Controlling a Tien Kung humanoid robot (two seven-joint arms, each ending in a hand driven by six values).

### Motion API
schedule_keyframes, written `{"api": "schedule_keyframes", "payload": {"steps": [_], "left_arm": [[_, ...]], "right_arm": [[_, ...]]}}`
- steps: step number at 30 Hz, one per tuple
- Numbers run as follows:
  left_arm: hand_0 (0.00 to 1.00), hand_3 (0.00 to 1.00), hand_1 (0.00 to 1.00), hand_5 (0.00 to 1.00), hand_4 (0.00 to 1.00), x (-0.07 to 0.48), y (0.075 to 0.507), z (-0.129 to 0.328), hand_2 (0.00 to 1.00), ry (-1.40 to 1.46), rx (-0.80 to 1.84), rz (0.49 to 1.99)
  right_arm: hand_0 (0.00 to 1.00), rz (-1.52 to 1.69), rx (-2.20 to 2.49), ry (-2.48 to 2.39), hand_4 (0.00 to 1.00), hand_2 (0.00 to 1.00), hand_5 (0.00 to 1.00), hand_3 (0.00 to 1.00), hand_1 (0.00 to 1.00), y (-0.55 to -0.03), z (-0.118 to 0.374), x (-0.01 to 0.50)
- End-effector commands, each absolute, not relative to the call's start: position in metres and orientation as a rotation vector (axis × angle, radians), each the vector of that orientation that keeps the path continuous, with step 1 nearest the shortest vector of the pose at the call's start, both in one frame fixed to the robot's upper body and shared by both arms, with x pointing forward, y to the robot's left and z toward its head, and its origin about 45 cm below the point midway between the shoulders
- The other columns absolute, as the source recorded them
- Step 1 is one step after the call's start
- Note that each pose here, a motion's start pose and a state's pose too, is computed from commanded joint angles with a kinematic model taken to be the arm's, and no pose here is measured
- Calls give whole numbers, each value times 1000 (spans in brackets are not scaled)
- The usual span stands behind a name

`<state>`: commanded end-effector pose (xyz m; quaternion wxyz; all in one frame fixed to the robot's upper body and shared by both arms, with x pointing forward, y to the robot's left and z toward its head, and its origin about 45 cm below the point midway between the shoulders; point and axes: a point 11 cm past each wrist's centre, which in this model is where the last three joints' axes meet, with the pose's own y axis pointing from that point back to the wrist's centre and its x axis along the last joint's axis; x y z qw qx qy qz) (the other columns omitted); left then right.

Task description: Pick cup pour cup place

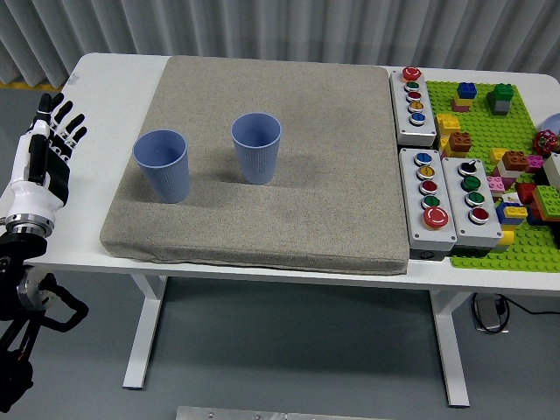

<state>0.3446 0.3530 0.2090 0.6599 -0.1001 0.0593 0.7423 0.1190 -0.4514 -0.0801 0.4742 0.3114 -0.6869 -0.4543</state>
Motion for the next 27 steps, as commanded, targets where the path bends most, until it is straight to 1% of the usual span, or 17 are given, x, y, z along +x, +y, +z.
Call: {"api": "schedule_keyframes", "payload": {"steps": [5,6,11,12,17,18,27], "left_arm": [[867,884,857,733,855,344,345,206,926,98,-186,1620],[883,976,876,571,956,344,344,206,971,94,-183,1613],[883,976,876,571,956,344,339,207,971,45,-126,1527],[946,998,945,412,979,344,339,207,998,34,-114,1521],[946,998,945,412,979,344,340,206,998,-26,-40,1494],[963,998,961,356,974,344,341,206,998,-34,-28,1492],[975,998,972,342,971,339,343,195,998,-97,111,1459]], "right_arm": [[697,-1112,762,-1681,2,613,339,615,679,-451,-80,120],[696,-1112,762,-1681,2,613,339,615,679,-451,-80,120],[696,-1111,763,-1682,2,613,339,615,679,-451,-80,121],[696,-1111,763,-1682,2,613,339,615,679,-451,-80,121],[696,-1111,765,-1685,2,613,339,615,679,-451,-79,123],[696,-1111,765,-1685,2,613,338,614,678,-451,-79,123],[695,-1110,764,-1681,2,611,337,614,677,-450,-79,123]]}}
